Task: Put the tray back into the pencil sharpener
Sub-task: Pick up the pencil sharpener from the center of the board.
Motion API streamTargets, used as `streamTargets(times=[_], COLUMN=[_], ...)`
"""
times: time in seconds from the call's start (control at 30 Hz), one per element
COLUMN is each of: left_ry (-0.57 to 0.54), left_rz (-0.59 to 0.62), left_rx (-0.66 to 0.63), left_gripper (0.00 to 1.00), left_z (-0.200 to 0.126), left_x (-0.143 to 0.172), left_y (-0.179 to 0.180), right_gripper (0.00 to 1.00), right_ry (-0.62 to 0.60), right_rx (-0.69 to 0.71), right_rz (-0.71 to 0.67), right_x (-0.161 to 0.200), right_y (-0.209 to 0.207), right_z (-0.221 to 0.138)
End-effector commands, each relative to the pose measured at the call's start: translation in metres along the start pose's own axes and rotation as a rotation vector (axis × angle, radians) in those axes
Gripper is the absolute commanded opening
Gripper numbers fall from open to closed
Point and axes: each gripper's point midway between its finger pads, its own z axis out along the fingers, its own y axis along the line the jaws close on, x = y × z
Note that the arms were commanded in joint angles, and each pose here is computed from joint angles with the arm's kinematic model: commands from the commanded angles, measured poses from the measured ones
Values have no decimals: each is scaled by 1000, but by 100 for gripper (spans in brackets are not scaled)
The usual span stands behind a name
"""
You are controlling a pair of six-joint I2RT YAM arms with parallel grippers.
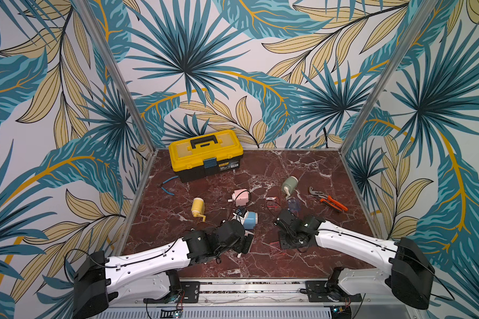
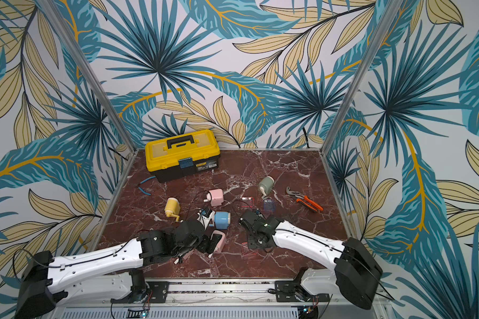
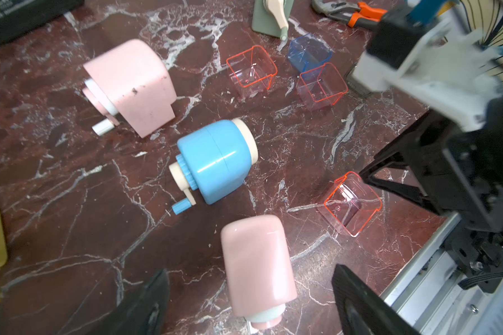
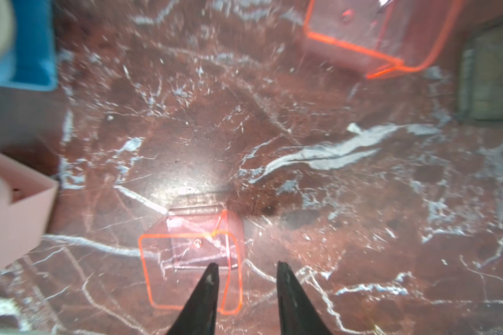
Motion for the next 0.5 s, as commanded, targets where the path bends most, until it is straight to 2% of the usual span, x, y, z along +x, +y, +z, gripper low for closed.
streamTargets(times=[0.0,0.23,0.47], left_ry=[-26,-31,10], left_rz=[-13,-52,-106], left_rx=[-29,-18,42], left_gripper=[73,77,77], left_z=[-2,-5,-3], left_x=[-2,0,14], left_y=[5,5,-5], right_gripper=[4,3,3], right_ry=[12,33,100], right_rx=[85,225,219], right_rz=[-90,-301,-456], right_x=[6,8,19], right_y=[-21,-41,-24], right_z=[-11,-29,-20])
